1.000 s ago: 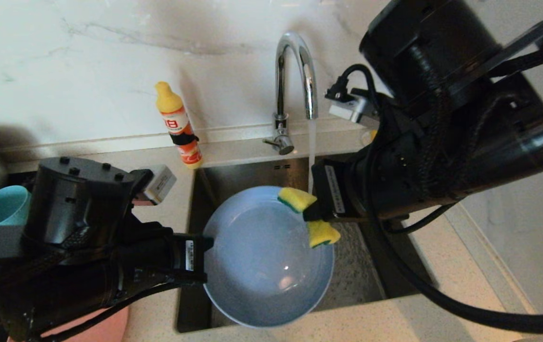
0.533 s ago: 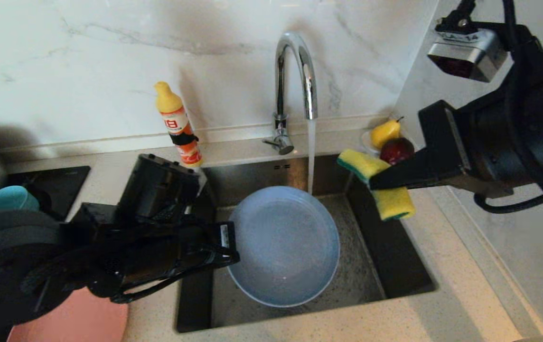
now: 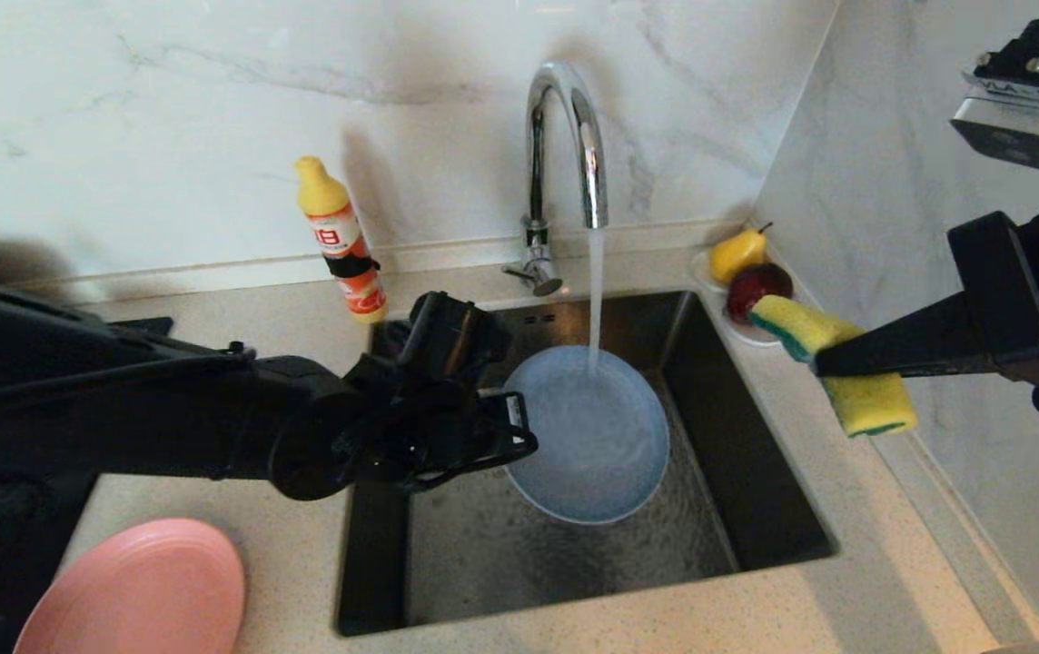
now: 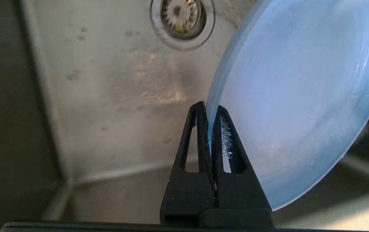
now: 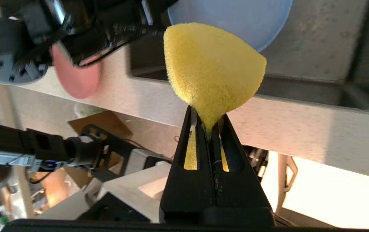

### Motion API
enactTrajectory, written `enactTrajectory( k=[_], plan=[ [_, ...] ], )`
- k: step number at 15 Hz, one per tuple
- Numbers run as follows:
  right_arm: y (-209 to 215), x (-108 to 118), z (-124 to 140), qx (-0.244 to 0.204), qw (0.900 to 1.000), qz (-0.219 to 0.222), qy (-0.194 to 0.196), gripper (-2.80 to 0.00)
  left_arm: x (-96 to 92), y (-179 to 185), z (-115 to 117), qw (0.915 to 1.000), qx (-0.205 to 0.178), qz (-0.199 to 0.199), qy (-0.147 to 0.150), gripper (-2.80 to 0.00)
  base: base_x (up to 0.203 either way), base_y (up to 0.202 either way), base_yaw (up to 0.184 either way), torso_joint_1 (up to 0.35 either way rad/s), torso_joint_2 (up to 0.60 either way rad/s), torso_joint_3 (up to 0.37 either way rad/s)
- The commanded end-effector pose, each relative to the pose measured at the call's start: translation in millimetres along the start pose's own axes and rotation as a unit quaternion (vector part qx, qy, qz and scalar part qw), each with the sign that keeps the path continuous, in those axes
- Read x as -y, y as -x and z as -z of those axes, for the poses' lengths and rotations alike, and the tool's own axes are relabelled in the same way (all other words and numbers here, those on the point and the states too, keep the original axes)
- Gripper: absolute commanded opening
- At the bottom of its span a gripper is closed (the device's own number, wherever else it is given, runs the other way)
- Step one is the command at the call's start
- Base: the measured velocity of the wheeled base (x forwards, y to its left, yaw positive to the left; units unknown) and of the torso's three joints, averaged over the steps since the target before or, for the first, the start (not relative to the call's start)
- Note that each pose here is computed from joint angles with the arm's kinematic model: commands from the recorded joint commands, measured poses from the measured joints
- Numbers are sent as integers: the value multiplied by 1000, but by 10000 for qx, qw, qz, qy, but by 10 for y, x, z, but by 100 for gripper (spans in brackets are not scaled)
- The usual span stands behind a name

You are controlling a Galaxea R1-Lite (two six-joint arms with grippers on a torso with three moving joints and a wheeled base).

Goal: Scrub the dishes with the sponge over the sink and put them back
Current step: Rinse the plate

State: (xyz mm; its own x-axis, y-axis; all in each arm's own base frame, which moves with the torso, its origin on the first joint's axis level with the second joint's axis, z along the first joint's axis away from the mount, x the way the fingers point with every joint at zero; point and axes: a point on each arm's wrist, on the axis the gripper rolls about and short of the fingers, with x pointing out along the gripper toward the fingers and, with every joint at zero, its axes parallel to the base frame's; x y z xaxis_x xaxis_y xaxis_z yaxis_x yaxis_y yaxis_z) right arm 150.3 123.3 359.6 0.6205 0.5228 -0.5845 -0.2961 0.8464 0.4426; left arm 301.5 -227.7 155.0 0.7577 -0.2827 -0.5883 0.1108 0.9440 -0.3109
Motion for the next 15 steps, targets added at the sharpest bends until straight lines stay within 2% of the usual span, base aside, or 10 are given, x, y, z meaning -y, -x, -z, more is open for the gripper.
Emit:
enactTrajectory(
  k=[1,5,9,12,15],
  plan=[
    [39,45,18,-19,10000,4,-37,-280,63,-274,27,10000,-65,-56,-8,-280,0,0,0,0,0,0],
    [0,59,42,-109,9999,11,-47,-280,168,-432,-51,10000,55,28,25,-280,0,0,0,0,0,0],
    [-3,63,49,-124,9999,20,-48,-280,214,-442,-66,10000,63,73,21,-280,0,0,0,0,0,0],
    [-28,79,73,-191,9998,63,-50,-280,171,-366,-79,10000,33,-21,3,-280,0,0,0,0,0,0],
    [-44,93,95,-244,9996,96,-52,-280,-11,-163,-175,9973,396,-612,-123,-280,0,0,0,0,0,0]
  ],
)
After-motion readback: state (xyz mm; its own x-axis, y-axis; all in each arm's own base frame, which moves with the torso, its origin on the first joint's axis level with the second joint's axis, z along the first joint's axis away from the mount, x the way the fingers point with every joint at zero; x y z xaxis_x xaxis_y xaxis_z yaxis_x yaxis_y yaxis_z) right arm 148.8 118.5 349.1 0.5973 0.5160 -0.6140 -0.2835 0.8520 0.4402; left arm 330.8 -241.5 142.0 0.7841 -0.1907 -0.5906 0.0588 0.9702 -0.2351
